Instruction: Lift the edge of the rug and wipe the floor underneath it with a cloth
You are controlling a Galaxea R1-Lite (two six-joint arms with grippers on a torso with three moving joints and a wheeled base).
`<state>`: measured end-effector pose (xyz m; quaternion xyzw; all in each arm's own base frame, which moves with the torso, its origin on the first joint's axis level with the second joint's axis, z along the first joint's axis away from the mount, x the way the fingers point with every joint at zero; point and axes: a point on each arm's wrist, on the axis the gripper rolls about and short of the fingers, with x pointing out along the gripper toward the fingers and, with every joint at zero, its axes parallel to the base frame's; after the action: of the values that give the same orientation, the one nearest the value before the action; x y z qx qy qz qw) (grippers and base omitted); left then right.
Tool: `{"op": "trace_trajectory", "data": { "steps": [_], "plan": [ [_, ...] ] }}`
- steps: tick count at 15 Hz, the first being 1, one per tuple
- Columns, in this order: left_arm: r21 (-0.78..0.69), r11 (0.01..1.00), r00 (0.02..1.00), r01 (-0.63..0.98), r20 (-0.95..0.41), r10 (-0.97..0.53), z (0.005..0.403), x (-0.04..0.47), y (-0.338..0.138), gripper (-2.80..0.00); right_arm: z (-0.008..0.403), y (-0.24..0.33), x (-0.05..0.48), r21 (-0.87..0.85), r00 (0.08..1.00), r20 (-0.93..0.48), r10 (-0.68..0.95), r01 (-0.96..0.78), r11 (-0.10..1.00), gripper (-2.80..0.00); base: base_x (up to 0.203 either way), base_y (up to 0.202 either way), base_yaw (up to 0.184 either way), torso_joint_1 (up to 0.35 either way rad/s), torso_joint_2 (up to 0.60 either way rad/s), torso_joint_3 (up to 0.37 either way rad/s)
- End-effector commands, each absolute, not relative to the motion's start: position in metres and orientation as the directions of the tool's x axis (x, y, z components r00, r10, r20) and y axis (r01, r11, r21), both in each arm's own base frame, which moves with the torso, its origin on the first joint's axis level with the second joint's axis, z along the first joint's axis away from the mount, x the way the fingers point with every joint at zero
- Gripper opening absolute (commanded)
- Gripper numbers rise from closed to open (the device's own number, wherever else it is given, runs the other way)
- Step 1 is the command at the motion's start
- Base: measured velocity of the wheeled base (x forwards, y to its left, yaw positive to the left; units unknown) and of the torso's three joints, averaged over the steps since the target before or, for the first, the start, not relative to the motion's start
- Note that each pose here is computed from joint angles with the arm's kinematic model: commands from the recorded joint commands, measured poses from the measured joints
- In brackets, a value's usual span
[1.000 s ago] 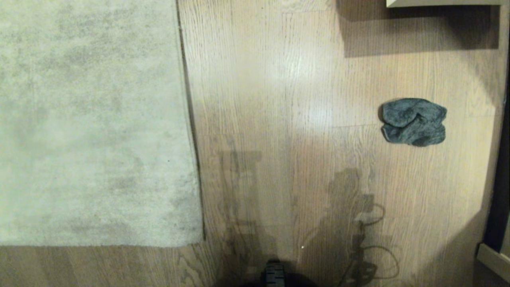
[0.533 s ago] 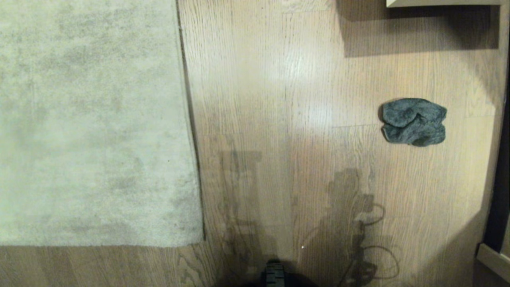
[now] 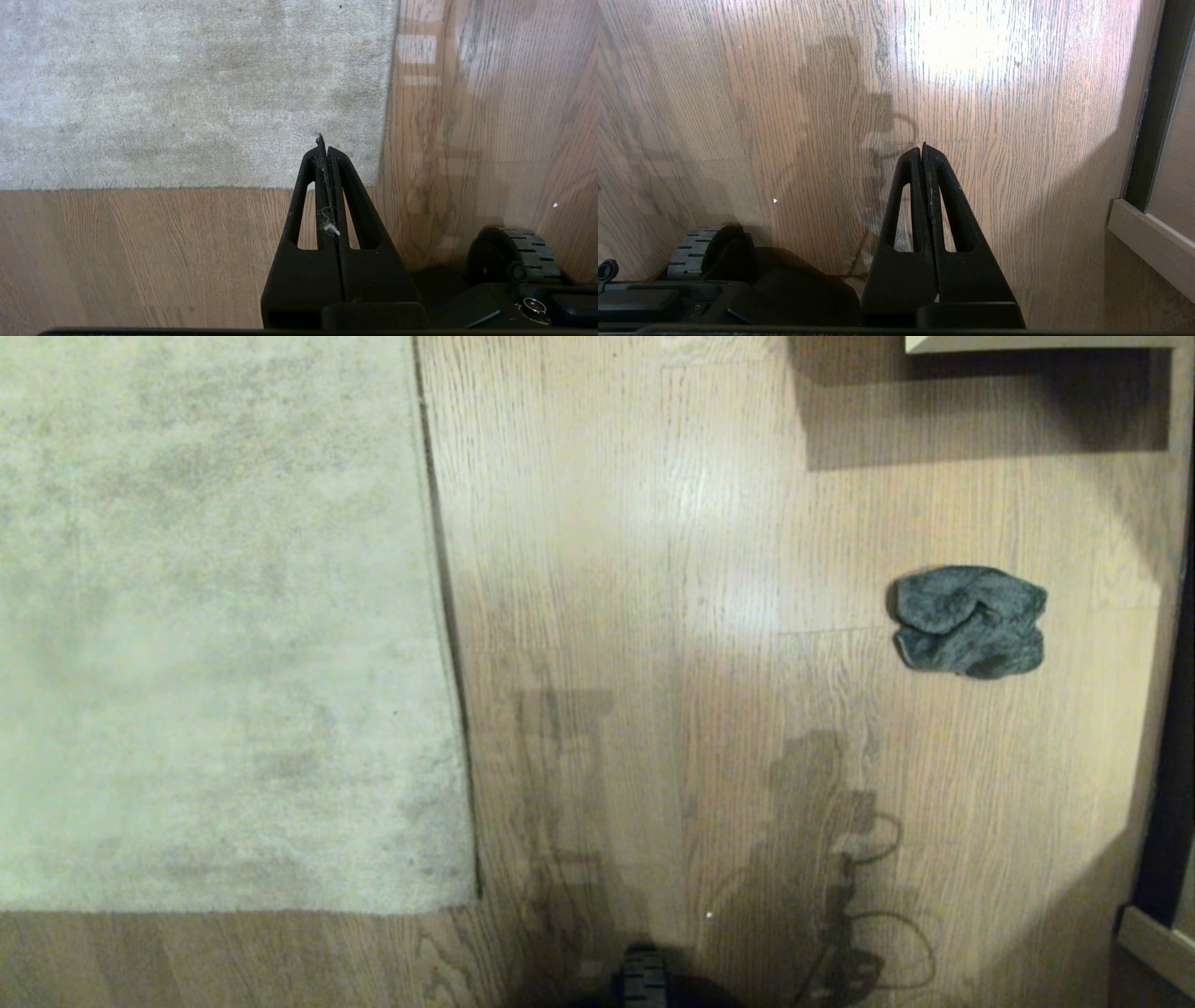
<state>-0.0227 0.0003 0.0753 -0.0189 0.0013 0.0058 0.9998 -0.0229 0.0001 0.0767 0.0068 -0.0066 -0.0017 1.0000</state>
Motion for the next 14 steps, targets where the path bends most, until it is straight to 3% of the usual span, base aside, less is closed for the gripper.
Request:
{"op": "trace_trajectory", "data": {
  "steps": [1, 14],
  "plan": [
    [-0.038, 0.999, 1.000, -0.012, -0.003, 0.012, 0.0754, -0.0227, 0.0003, -2.80, 0.0767, 0.0001, -0.0228, 0.014, 1.000, 0.012, -0.003, 0.003, 1.000, -2.80, 0.000, 0.000, 0.000, 0.000, 0.00, 0.000],
    [-0.040, 0.999, 1.000, -0.011, -0.003, 0.011, 0.0754, -0.0227, 0.0002, -2.80, 0.0767, 0.0001, -0.0228, 0.014, 1.000, 0.012, -0.003, 0.003, 1.000, -2.80, 0.000, 0.000, 0.000, 0.000, 0.00, 0.000]
  ]
}}
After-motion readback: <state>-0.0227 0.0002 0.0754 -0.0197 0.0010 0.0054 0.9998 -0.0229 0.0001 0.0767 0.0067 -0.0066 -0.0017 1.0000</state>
